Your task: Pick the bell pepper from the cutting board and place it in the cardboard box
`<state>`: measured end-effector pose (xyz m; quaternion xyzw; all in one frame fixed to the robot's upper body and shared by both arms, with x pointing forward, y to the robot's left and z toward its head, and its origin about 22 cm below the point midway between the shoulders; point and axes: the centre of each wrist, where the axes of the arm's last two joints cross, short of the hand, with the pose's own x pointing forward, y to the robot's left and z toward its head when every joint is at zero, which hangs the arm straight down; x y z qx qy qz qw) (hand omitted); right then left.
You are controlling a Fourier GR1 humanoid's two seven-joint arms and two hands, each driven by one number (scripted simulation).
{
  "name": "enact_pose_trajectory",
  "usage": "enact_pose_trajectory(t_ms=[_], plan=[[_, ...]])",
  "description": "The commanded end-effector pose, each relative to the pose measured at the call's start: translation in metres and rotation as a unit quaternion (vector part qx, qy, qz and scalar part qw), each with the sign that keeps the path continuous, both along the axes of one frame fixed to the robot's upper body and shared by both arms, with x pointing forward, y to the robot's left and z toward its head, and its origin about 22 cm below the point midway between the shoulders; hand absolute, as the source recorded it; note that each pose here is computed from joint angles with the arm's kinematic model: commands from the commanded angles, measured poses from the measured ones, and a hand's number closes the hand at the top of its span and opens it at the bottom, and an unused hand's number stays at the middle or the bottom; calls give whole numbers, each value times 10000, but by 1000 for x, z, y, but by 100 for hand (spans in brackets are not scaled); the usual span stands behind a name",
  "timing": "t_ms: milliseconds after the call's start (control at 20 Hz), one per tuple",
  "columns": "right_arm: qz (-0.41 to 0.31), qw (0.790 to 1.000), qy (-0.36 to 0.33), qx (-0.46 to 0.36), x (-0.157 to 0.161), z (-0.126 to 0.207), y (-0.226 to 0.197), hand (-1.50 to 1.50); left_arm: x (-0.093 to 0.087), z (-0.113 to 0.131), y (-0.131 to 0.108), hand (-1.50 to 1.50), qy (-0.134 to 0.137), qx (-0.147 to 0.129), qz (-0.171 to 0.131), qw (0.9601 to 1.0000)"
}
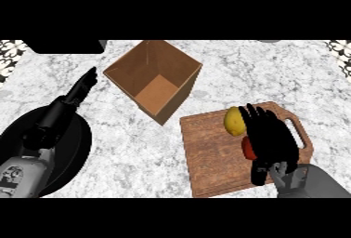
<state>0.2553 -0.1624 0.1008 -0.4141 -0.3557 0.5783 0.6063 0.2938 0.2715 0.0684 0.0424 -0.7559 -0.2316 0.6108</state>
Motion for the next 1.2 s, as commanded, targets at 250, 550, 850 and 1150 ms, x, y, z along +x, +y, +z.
enact_pose_trajectory(t_ms=[250,550,850,1150], plan=[[-286,9991,257,-199,14,-25,0,-150,0,7,-9,0,-48,2,25,10000],[-496,9975,223,-449,29,-38,-12,-150,-4,-9,-5,0,84,32,-55,9999],[-511,9979,355,-192,31,-34,-29,-150,-7,-15,-1,0,-99,-58,91,9999],[291,9992,11,-292,15,-88,-33,150,-8,1,16,0,-75,23,-20,10000]])
